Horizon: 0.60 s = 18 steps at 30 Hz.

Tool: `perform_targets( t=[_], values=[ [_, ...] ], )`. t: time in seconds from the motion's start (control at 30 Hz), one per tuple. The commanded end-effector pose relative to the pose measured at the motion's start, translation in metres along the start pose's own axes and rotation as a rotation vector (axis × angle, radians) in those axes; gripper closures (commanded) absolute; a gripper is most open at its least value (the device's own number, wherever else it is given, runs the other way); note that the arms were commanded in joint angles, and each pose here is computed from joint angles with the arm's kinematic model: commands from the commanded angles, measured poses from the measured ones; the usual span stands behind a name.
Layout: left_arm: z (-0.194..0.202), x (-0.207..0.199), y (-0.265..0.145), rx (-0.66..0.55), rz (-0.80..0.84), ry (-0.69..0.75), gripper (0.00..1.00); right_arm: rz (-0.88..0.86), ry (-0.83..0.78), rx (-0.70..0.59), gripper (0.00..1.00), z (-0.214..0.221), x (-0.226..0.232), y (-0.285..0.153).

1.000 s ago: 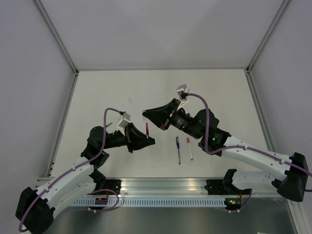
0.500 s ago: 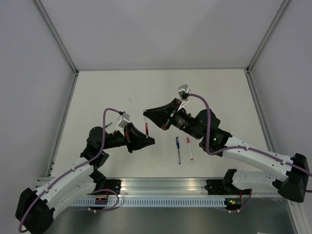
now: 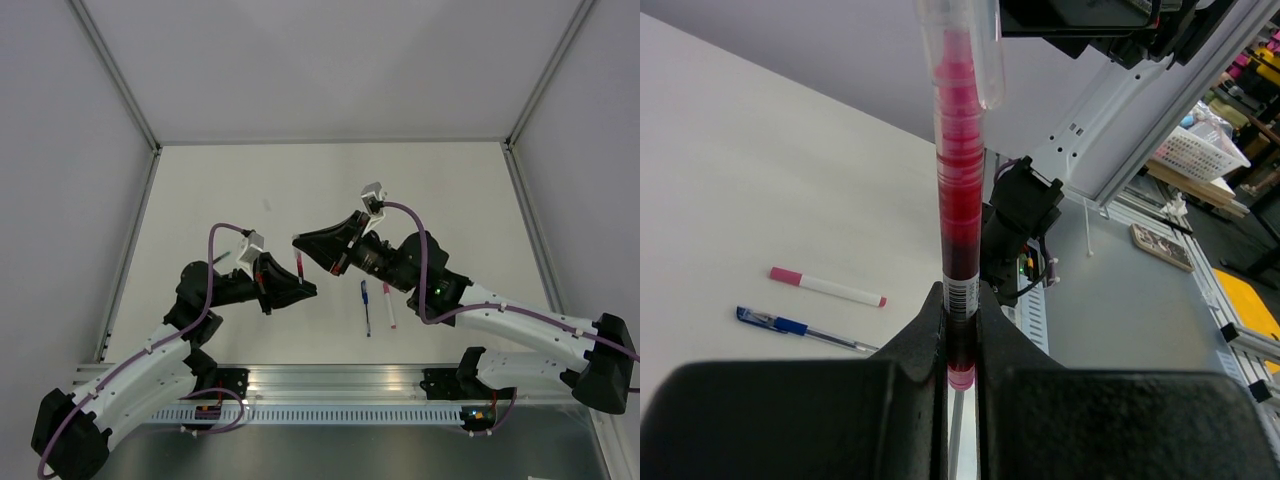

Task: Insert the pens into the pen caps

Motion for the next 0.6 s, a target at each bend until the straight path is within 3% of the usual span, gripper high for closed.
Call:
perform_targets(
  t=[0.0,0.57],
  values=[
    [-0.006,-0.002,0.000,-0.029,0.003,0.033,0.98,-0.047,-0.013,-0.042,1.00,-0.006,0.008,0.001],
    [-0.010,0.009,-0.002,-0.070,-0.115,0.013,0.98,-0.045,-0.032,-0.034,1.00,0.035,-0.004,-0.013]
  ],
)
Point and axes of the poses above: each gripper's point midway between its finger pads, its own y axis out along the fingers, its own x axis along the line the jaws close on, z = x × y, the point moved 5 cm from there along -y, back along the fingers, and after that the axes turned 1 degree about y, right-handed, at the moved point
